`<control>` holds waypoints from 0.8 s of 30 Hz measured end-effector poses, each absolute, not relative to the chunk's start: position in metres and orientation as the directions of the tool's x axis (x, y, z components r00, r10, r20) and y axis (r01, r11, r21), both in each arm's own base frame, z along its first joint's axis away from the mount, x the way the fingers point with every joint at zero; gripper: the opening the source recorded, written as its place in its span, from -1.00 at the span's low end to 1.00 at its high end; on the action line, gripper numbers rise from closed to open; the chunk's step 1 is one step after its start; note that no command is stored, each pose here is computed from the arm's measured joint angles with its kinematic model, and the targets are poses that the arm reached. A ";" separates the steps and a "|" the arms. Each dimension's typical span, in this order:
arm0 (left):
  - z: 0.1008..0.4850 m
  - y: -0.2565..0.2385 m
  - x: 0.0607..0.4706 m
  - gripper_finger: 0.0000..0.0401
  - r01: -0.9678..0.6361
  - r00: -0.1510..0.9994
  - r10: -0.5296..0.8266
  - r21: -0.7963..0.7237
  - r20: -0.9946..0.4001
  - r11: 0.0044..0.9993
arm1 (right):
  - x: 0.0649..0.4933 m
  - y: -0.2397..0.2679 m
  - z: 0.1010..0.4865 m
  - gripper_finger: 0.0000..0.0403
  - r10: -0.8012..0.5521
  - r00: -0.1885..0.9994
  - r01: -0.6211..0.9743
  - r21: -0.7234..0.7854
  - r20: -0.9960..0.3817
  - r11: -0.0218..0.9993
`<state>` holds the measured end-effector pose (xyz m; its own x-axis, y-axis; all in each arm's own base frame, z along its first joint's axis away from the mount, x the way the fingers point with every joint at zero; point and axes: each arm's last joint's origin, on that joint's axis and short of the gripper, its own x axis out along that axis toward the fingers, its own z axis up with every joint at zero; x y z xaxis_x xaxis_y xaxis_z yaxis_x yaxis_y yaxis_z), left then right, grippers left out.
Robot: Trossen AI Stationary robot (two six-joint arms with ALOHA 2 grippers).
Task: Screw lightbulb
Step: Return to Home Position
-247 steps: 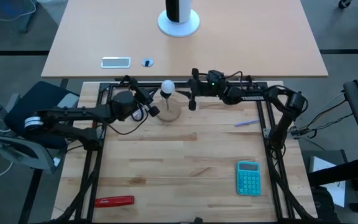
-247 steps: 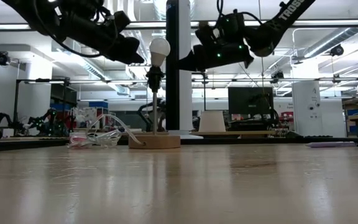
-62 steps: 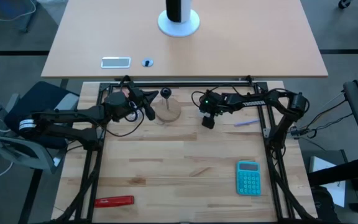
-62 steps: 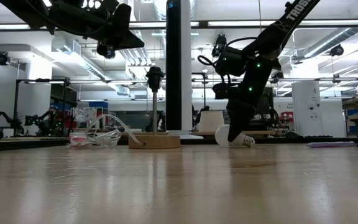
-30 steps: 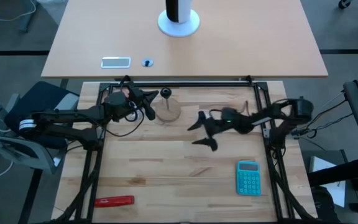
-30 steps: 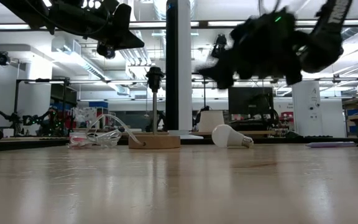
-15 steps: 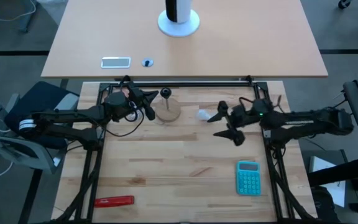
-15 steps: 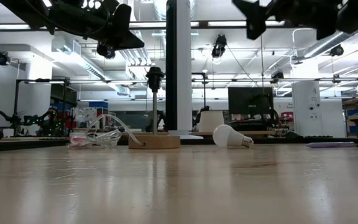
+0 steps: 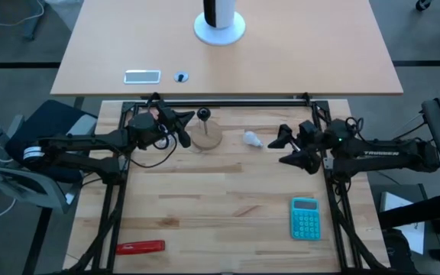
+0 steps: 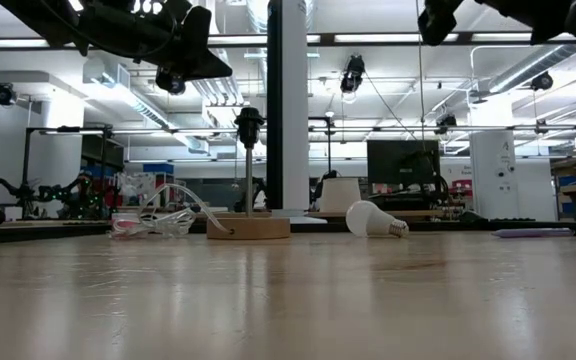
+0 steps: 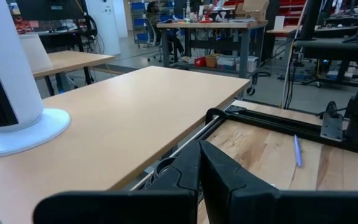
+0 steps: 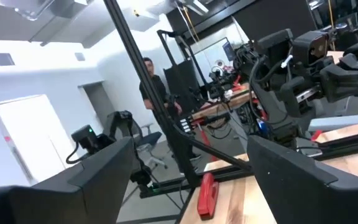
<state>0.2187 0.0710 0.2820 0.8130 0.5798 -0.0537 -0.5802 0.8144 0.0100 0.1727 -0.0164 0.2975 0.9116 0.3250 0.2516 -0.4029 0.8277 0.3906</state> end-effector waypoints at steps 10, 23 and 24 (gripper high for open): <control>0.282 0.071 0.219 -1.00 -0.580 0.813 0.580 0.010 -0.054 0.815 | 0.179 -0.017 0.293 0.48 0.323 0.919 -0.390 0.408 0.225 0.825; 0.282 0.071 0.219 -1.00 -0.580 0.813 0.579 0.010 -0.054 0.815 | 0.141 -0.005 0.263 0.54 0.354 0.933 -0.356 0.016 0.061 0.934; 0.282 0.071 0.219 -1.00 -0.580 0.813 0.580 0.010 -0.054 0.815 | 0.137 -0.005 0.258 0.54 0.350 0.934 -0.350 -0.017 0.066 0.937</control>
<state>0.2187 0.0710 0.2820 0.8132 0.5796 -0.0536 -0.5800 0.8146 0.0099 0.1368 -0.0049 0.2580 0.9343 0.3503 0.0663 -0.3500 0.9366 -0.0170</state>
